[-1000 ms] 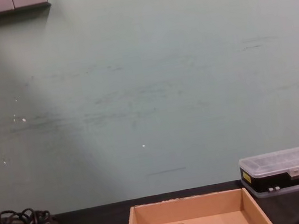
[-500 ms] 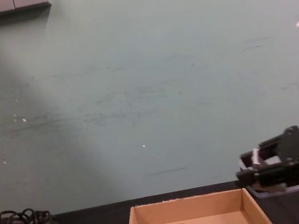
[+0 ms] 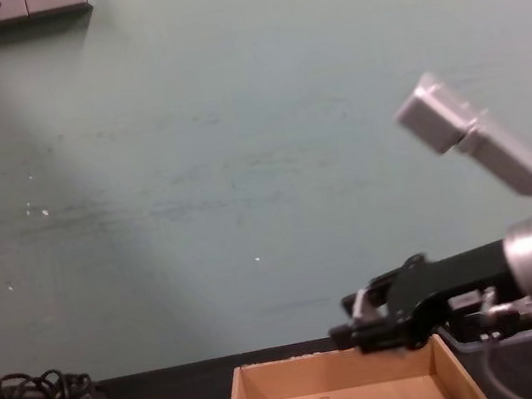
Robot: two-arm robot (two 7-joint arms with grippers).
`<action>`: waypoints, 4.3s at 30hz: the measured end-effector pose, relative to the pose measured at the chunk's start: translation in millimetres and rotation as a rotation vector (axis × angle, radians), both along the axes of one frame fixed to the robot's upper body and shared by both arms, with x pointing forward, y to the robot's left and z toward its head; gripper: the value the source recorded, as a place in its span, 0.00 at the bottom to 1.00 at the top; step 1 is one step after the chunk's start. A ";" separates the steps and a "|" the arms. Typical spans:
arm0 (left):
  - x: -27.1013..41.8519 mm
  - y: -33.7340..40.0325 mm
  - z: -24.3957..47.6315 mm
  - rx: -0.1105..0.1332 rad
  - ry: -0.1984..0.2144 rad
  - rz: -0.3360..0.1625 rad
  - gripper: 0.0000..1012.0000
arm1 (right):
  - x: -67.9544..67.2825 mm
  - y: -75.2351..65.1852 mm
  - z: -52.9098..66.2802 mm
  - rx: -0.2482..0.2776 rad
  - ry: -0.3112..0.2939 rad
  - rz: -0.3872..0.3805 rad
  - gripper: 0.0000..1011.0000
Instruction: Use one hand to pick up the angle iron from the table and place it into the box.
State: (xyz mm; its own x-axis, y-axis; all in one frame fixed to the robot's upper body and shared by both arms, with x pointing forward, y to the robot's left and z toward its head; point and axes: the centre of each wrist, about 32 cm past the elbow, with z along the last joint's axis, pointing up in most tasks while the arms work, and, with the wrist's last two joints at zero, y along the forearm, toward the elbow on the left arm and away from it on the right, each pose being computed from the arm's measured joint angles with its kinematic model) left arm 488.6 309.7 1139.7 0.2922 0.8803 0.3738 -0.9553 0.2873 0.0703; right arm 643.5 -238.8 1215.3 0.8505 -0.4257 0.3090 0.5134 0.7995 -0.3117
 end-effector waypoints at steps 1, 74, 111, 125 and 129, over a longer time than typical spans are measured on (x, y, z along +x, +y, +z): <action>0.0 -0.1 0.0 0.000 0.000 0.000 0.99 | 4.2 5.8 -3.5 -0.010 0.003 0.006 0.45; 0.0 0.0 0.0 0.000 0.000 0.000 0.99 | -99.6 -40.3 9.3 0.170 -0.047 -0.120 0.99; 0.0 0.0 0.0 0.000 0.000 0.000 0.99 | -140.2 -38.4 -22.6 0.030 0.235 0.140 0.99; 0.0 0.0 0.0 0.000 0.000 0.000 0.99 | -132.5 -33.3 -39.6 0.005 0.277 0.146 0.99; 0.0 0.0 0.0 0.000 0.000 0.000 0.99 | -130.5 -30.0 -42.2 0.000 0.285 0.163 0.99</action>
State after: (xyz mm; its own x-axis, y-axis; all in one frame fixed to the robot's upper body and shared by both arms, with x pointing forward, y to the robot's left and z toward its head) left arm 488.6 309.7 1139.8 0.2923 0.8803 0.3737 -0.9552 0.2873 0.0703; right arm 513.0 -268.7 1173.1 0.9598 -0.2764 0.0487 0.2704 0.8640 -0.4247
